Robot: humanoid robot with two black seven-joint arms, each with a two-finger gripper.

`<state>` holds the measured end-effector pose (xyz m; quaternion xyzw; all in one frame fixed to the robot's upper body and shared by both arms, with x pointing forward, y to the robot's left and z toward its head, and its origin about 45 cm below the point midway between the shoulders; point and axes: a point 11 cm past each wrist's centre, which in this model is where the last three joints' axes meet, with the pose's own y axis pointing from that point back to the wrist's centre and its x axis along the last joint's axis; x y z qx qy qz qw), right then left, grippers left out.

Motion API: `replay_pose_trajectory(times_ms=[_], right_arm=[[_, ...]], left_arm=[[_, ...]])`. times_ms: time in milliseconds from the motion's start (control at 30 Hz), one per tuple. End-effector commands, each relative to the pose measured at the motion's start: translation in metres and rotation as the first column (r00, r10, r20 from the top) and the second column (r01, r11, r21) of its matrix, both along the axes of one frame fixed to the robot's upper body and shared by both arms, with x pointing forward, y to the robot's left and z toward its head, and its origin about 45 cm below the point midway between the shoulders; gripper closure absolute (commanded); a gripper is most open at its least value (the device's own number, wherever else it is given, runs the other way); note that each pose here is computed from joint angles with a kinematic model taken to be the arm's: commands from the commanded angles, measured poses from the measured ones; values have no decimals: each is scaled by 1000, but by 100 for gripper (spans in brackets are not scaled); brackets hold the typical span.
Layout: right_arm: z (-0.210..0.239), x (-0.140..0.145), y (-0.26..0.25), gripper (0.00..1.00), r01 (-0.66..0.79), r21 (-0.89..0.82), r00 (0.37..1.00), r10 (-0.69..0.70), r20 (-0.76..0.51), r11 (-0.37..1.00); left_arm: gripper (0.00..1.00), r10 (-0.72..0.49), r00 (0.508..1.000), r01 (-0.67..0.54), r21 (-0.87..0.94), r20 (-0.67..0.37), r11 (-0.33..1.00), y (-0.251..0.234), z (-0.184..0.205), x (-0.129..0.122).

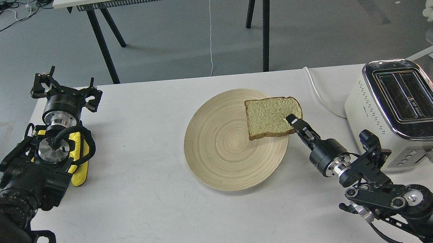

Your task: Put bread in toaster with right arm

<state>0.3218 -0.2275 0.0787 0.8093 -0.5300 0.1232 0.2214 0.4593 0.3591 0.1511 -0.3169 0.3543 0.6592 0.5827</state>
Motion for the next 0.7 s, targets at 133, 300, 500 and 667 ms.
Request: replay_pose_trajectory(times_ms=[133,300,500,667], right_arm=[[-19,-12,9,89,-1,-5,999,1,-42,1000],[-22,-17,10,68,3,6,999,-2,-54,1000],[-5,-18,29,14,-14,91,999,18,-39,996],[16,-9,35,3,40,197,999,-39,-8,980]], left_arm=[[0,0,1000,0,0,0,1000,0,0,0],[0,0,1000,0,0,0,1000,0,0,0],[0,0,1000,0,0,0,1000,0,0,0],[0,0,1000,0,0,0,1000,0,0,0]])
